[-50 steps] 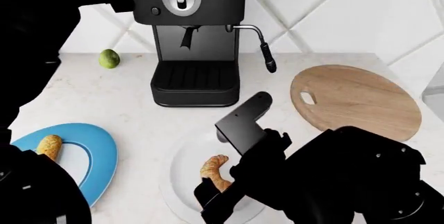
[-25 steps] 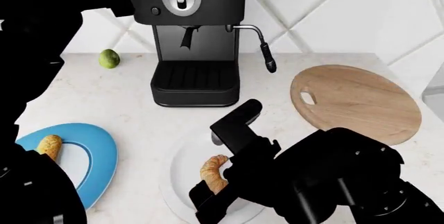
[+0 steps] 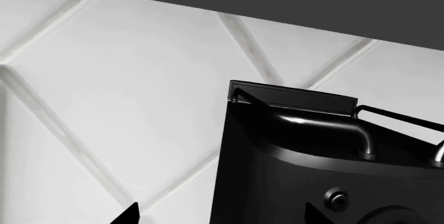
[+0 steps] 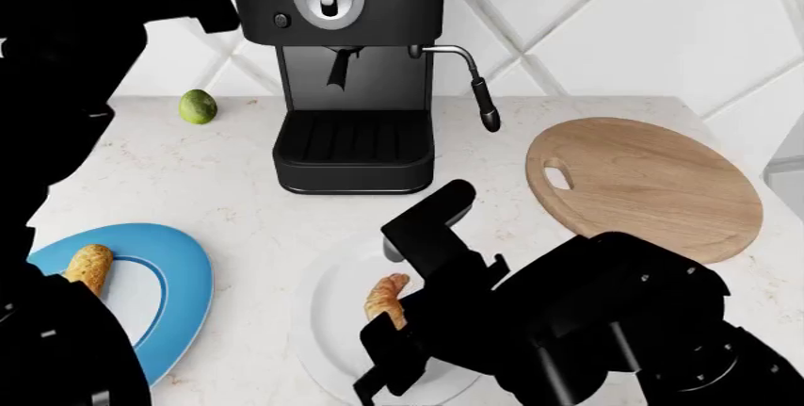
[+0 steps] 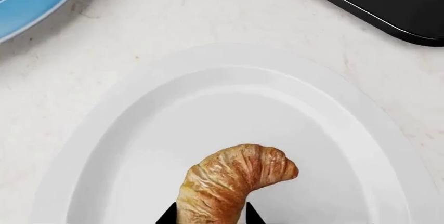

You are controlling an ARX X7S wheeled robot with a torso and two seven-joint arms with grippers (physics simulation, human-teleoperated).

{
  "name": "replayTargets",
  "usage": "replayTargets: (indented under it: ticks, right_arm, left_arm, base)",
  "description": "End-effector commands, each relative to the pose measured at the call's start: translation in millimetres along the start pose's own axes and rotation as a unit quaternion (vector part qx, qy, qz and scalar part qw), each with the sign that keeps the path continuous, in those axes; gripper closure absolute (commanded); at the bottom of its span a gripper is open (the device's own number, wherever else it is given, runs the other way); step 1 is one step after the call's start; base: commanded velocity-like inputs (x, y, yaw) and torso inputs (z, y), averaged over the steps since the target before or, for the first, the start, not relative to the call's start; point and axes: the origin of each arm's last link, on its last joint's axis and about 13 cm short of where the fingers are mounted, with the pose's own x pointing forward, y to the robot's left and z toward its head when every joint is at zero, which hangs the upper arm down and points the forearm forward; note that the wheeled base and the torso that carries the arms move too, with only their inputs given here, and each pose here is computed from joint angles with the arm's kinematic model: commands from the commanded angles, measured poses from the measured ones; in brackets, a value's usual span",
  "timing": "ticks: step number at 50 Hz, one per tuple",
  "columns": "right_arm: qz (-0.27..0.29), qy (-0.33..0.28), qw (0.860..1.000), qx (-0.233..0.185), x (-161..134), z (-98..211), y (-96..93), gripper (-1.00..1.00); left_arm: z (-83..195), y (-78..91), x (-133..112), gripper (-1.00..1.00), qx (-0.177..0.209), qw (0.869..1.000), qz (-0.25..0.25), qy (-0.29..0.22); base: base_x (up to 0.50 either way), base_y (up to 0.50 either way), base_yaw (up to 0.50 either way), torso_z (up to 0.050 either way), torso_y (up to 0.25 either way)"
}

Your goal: From the different types of pastries on the counter, select a croissant and place it on the cutting board. Then retrieve a jar of jam from the cabinet and place it alongside the croissant on the cutting board.

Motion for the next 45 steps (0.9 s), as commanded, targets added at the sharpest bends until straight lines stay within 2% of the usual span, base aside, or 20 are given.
replayTargets:
  ticks: [1,11,16,24,35,45]
  right_arm:
    - [-0.037,0.003,0.999,-0.013,-2,0,-1.6,1.0]
    - [-0.085,-0.069,0.993,-0.041,-47,27,4.4,1.0]
    - [-0.121,-0.096,0.987,-0.033,-66,33,-2.2,1.0]
    - [-0.179,-0.1,0.979,0.008,-91,36,-35.1,1.0]
    - [-0.286,-0.116,0.949,0.059,-116,47,-87.2,1.0]
    - [-0.33,-0.092,0.936,0.087,-100,51,-129.4,1.0]
  left_arm:
    - [6,-0.4,-3,-1.0,0.002,1.0,0.002,-0.003]
    - [10,-3.4,-3,-1.0,0.006,1.0,0.001,-0.002]
    - [9,-4.7,-3,-1.0,0.007,1.0,-0.001,-0.002]
    - [8,-5.6,-3,-1.0,0.008,1.0,-0.003,-0.001]
    - [7,-5.9,-4,-1.0,0.012,1.0,-0.005,-0.004]
    - [7,-7.5,-8,-1.0,0.013,1.0,-0.011,-0.008]
  base:
    - [0.0,0.0,0.0,0.0,0.0]
    - [0.0,0.0,0.0,0.0,0.0]
    - [0.0,0.0,0.0,0.0,0.0]
    - [0.0,0.0,0.0,0.0,0.0]
    - [0.0,0.0,0.0,0.0,0.0]
    - [0.0,0.0,0.0,0.0,0.0]
